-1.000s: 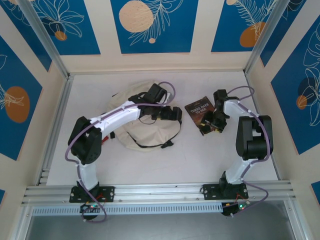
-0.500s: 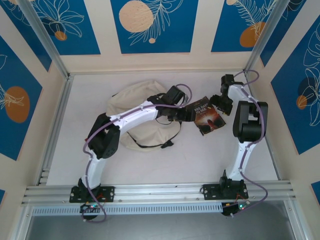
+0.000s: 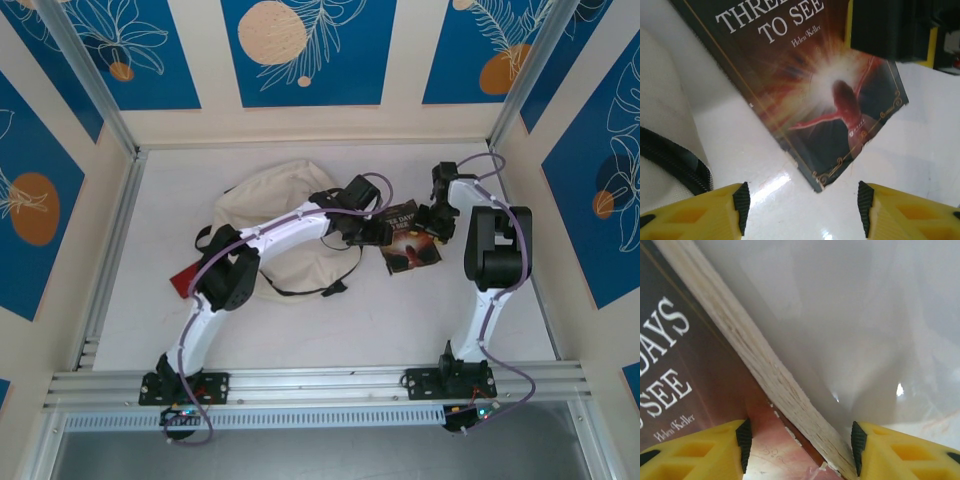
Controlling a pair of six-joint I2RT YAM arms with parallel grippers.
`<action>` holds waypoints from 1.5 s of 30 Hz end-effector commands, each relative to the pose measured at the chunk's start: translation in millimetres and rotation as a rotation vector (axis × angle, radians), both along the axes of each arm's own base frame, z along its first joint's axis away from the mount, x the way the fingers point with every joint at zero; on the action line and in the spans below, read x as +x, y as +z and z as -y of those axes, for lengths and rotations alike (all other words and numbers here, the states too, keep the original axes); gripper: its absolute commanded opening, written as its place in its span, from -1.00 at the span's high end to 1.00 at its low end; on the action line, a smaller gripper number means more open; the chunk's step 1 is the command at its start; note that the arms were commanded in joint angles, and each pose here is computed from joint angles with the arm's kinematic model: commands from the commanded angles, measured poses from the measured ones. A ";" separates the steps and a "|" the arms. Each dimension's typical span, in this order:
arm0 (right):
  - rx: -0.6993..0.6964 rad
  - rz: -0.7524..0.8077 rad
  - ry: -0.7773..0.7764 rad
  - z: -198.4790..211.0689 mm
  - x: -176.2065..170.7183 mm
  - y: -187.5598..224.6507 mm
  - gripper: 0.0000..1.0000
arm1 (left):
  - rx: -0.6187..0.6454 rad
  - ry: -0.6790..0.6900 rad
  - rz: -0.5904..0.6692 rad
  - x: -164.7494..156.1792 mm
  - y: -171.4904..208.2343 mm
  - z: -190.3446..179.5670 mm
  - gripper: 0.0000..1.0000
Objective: Pack books, pencil case, and school supplies into a backpack
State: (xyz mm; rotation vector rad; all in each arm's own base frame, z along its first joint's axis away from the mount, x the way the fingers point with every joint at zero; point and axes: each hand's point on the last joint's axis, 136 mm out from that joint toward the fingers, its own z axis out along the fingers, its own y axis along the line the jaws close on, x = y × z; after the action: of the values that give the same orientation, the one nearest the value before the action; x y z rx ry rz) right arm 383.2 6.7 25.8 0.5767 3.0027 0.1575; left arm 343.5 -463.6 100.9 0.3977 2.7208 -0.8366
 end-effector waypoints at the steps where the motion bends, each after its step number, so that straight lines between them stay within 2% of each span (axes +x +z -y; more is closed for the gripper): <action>1: 0.041 -0.106 -0.020 -19.7 -40.6 -3.8 -0.09 | 0.040 -0.024 0.000 -1.9 -9.0 3.2 -0.17; 9: 0.088 -0.132 -0.051 -46.8 -87.4 -1.8 -0.02 | 0.184 -0.010 0.033 5.0 -41.9 -6.9 -0.15; 14: 0.116 -0.096 -0.046 -49.9 -82.9 3.8 0.01 | 0.270 0.019 0.047 8.1 -61.2 -19.0 -0.01; 20: 0.112 -0.091 -0.021 -50.3 -75.9 5.1 0.02 | 0.272 0.011 0.002 2.4 -81.2 -16.1 0.10; 24: 0.136 -0.096 0.008 -60.6 -76.3 7.4 0.12 | 0.289 0.004 -0.016 -1.8 -92.3 -16.4 0.18; 30: 0.170 -0.042 0.036 -76.6 -74.4 32.5 0.30 | 0.350 0.002 -0.048 -7.9 -112.6 -26.2 0.25; 34: 0.145 -0.024 0.032 -75.1 -75.3 43.7 0.62 | 0.356 0.004 -0.059 -8.8 -119.2 -26.6 0.25; 38: 0.147 -0.031 0.026 -74.9 -79.3 41.9 0.85 | 0.347 -0.006 -0.059 -8.6 -117.2 -24.3 0.26; 41: 0.140 -0.028 0.017 -73.2 -80.9 41.3 1.00 | 0.321 -0.016 -0.060 -8.3 -109.9 -19.4 0.26; 45: 0.129 0.037 0.004 -66.8 -77.1 53.7 1.00 | 0.228 -0.021 -0.046 2.4 -75.6 -13.8 0.18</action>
State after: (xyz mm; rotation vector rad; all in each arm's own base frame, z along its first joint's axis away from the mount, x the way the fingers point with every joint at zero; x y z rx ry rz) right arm 292.2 59.7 58.8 0.5978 3.0783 0.2361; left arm 357.2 -446.9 33.9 0.4187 2.8093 -0.4787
